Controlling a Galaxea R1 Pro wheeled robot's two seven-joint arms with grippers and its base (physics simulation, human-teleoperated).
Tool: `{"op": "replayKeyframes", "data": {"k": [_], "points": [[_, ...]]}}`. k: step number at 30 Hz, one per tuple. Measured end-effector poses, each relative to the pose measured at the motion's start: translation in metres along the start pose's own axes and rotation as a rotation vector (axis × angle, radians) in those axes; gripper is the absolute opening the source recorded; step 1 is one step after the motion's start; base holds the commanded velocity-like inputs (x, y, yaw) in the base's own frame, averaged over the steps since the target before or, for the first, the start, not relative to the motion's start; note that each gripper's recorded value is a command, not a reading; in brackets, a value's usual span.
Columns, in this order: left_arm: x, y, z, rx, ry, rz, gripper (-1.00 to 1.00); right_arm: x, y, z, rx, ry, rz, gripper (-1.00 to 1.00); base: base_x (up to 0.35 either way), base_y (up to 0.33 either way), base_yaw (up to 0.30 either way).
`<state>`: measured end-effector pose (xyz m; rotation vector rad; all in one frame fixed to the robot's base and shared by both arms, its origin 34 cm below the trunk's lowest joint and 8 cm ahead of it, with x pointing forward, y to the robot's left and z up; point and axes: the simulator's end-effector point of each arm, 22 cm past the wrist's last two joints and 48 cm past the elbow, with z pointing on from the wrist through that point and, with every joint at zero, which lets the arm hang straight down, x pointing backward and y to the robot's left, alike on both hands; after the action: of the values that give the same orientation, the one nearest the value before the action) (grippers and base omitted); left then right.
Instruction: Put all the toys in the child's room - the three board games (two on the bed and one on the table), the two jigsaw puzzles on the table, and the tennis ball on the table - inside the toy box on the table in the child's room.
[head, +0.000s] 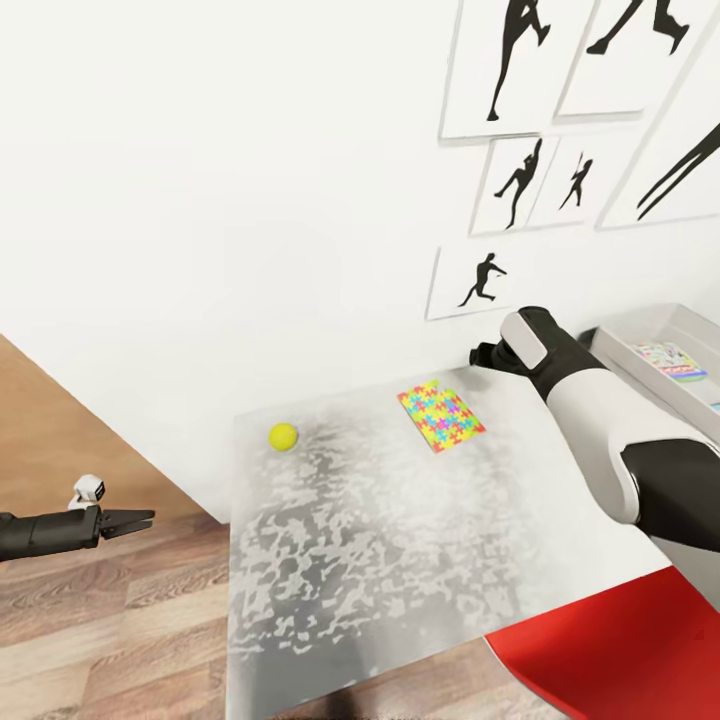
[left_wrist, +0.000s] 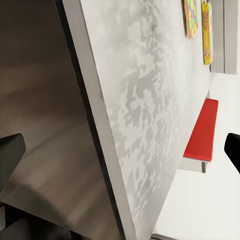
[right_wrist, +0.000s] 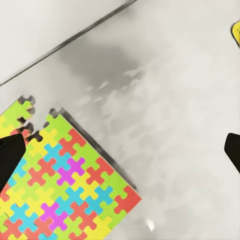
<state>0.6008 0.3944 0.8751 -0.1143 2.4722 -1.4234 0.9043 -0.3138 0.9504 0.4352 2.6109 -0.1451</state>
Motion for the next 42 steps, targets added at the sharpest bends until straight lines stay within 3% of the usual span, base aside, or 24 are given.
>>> {"op": "replayKeyframes", "data": {"k": [7,15,20,29,37,42], "points": [[0.002,0.004,0.001,-0.002,0.003,-0.008,1.0,-0.016,0.009,-0.006,-0.013,-0.022,0.002,1.0,0.0,0.0,0.0],[0.004,0.009,0.003,-0.005,0.009,-0.017,1.0,-0.011,0.009,0.001,-0.01,-0.011,0.0,1.0,0.0,0.0,0.0],[0.006,0.012,0.004,-0.006,0.011,-0.024,1.0,-0.035,0.015,-0.011,-0.02,-0.039,0.004,1.0,0.0,0.0,0.0],[0.008,0.017,0.007,-0.008,0.015,-0.035,1.0,-0.032,0.026,-0.008,-0.031,-0.018,-0.012,1.0,0.0,0.0,0.0],[0.011,0.021,0.009,-0.01,0.02,-0.044,1.0,-0.017,0.06,-0.006,-0.068,0.01,-0.047,1.0,0.0,0.0,0.0],[0.013,0.024,0.01,-0.012,0.024,-0.05,1.0,-0.012,0.066,-0.003,-0.074,0.019,-0.054,1.0,0.0,0.0,0.0]]}}
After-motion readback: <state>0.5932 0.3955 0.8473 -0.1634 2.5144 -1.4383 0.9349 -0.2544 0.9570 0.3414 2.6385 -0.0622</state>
